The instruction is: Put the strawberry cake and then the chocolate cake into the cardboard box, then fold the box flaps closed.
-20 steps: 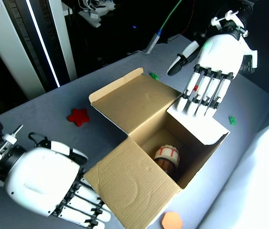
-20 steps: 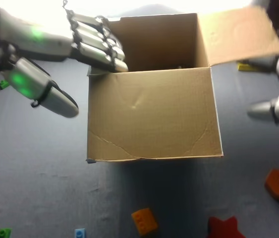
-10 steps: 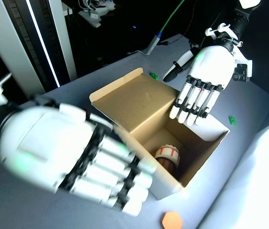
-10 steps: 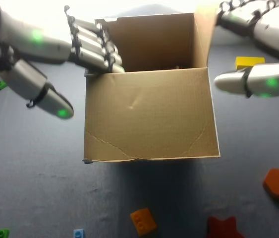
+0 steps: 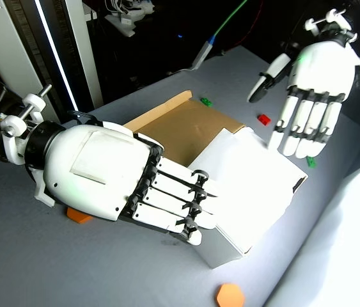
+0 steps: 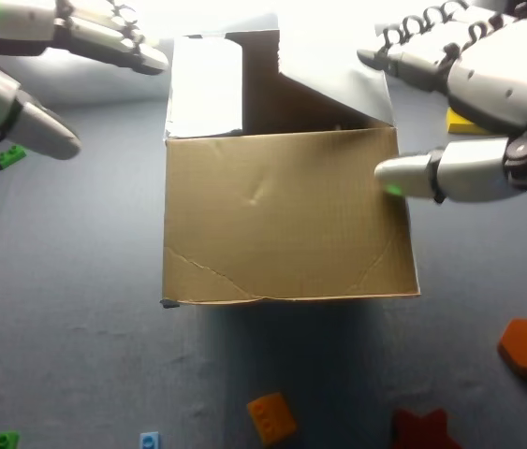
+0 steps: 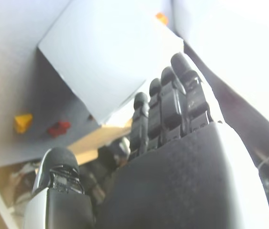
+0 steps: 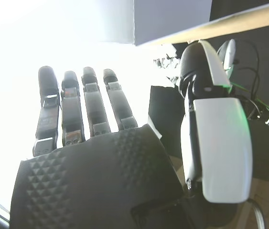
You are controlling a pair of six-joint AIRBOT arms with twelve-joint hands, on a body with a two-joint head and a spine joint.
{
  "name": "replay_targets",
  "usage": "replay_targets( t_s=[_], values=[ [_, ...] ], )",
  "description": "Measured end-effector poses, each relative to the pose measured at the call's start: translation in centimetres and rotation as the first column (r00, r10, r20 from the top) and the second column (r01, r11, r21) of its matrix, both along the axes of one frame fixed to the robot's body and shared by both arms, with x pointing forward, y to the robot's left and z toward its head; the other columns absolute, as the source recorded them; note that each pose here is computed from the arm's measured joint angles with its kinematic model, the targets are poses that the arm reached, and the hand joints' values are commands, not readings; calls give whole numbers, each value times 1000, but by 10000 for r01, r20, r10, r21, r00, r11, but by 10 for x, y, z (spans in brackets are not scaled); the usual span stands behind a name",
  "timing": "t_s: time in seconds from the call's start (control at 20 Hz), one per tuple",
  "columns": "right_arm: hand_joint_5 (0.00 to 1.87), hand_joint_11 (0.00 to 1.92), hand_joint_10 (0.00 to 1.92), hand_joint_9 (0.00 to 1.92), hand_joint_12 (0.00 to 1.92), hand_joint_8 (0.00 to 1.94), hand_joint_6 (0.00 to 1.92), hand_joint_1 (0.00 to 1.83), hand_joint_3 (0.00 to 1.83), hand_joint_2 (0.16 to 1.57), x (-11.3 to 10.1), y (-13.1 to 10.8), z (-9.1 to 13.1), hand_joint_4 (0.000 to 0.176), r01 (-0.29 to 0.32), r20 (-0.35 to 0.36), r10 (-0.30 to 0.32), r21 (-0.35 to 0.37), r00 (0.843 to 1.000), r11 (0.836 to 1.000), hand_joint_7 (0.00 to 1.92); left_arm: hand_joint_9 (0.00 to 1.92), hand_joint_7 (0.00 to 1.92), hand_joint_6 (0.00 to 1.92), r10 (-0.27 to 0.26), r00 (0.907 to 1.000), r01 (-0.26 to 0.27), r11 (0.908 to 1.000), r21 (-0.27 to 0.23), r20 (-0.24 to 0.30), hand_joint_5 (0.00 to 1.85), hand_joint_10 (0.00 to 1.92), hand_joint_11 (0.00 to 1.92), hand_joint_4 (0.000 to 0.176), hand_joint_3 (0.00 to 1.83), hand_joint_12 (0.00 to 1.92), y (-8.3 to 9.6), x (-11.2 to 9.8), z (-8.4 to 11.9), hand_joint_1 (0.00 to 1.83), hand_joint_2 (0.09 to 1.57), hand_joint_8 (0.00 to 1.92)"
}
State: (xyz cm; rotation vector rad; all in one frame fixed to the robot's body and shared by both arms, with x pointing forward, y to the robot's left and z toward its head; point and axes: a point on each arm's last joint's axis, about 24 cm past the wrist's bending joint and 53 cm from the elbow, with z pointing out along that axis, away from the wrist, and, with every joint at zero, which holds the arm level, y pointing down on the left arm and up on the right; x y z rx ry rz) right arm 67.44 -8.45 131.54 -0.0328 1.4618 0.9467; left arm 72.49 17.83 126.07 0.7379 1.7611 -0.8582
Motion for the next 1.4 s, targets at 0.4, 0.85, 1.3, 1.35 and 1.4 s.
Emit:
replay_targets(
  t_s=[0.4, 0.85, 1.3, 1.35, 1.4],
  values=[
    [126, 0, 6, 134, 791, 1, 4, 246, 0, 1140, 2, 18, -18, 0, -156, 15, 156, -396, 9999, 9991, 166, 201, 202, 4, 522, 9940, -416, 9931, 1097, -962, 170, 4, 0, 45, 0, 850, 40, -16, -56, 55, 1112, 2],
    [139, 0, 13, 136, 726, 4, 3, 252, 0, 1137, 1, -19, 3, 0, 206, -351, -187, 521, 9992, 9984, 180, 229, 220, 4, -1124, 9726, 1483, 9740, 1710, -2033, 190, 6, 0, 38, 3, 876, -1, -85, -108, 96, 1129, 2],
    [141, 0, 17, 169, 934, 6, 4, 228, 0, 1120, -22, -80, 26, 0, 995, -450, -939, 1432, 9946, 9847, 190, 232, 219, 7, -2295, 9426, 2728, 9482, 1626, -2427, 197, 4, 0, 35, 0, 858, -56, -135, -138, 109, 1119, 4],
    [148, 0, 18, 173, 935, 7, 6, 238, 0, 1118, -21, -81, 27, 0, 996, -488, -932, 1524, 9945, 9833, 195, 230, 218, 6, -2461, 9383, 2883, 9447, 1564, -2430, 196, 3, 0, 36, 0, 859, -62, -140, -138, 117, 1121, 3],
    [137, 0, 11, 159, 934, 1, 1, 225, 0, 1123, -21, -81, 27, 0, 972, -573, -887, 1690, 9944, 9808, 169, 225, 214, 2, -2618, 9334, 3026, 9419, 1460, -2453, 187, 1, 0, 36, 0, 858, -69, -146, -137, 115, 1122, 1]
  ],
)
